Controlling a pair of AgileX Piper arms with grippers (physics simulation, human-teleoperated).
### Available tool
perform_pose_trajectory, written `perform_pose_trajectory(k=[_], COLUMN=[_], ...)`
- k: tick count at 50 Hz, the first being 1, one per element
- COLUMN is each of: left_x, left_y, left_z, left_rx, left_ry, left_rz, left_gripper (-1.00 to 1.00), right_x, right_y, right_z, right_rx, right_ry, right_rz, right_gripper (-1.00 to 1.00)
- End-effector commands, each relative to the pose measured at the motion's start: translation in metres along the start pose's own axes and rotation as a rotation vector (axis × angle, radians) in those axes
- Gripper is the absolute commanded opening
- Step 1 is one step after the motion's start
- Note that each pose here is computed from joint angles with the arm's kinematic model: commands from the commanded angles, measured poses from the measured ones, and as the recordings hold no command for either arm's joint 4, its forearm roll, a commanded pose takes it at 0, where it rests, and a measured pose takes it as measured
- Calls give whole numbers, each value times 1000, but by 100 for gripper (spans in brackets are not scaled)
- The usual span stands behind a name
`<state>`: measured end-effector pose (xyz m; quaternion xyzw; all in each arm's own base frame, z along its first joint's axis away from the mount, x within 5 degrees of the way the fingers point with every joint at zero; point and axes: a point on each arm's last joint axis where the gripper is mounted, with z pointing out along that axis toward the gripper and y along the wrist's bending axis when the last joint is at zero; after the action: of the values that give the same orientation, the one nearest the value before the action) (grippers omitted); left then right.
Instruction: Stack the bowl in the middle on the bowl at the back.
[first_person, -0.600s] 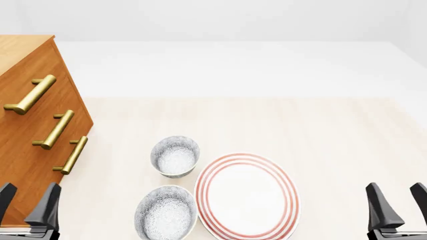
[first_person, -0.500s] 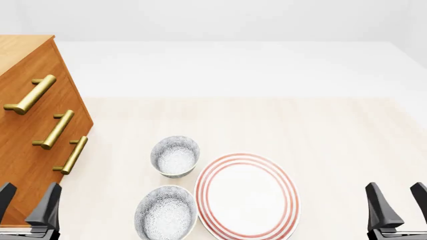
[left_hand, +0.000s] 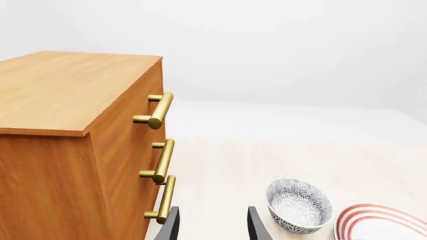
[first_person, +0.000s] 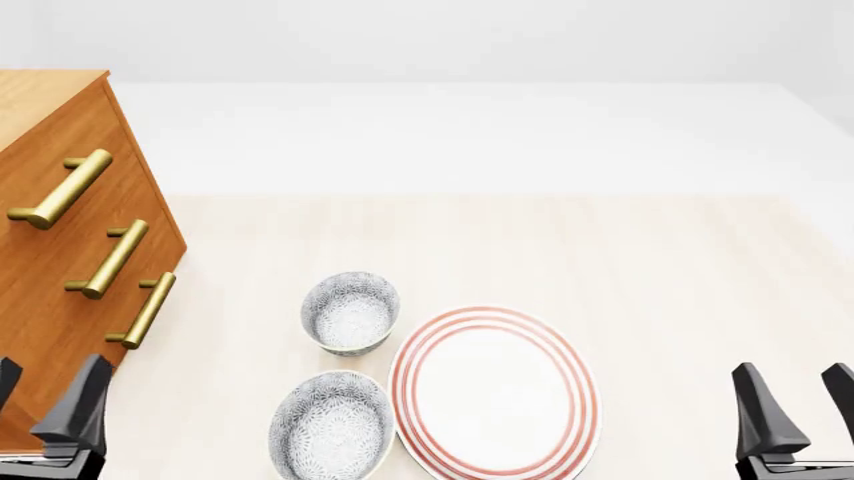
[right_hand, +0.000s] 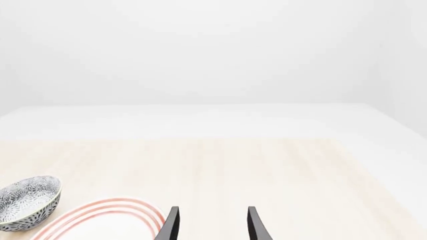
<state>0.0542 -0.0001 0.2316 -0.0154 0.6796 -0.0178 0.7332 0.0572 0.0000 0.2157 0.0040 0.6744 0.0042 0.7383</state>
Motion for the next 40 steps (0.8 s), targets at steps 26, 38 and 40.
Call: perform_pose_trajectory(k=[26, 38, 40], left_x=[-18, -2, 3], left_y=[-32, -43, -47], left_z=[53, 65, 67], left_rx=[167, 172, 182], left_ry=[571, 738, 765], left_rz=[-274, -280, -284], left_gripper=[100, 100, 100], right_x=[-1, -1, -1], right_y=[0, 0, 0], right_z=[-1, -1, -1], right_rx=[-5, -8, -7], right_ry=[-3, -3, -3], right_rz=[11, 10, 10], right_gripper=[100, 100, 100])
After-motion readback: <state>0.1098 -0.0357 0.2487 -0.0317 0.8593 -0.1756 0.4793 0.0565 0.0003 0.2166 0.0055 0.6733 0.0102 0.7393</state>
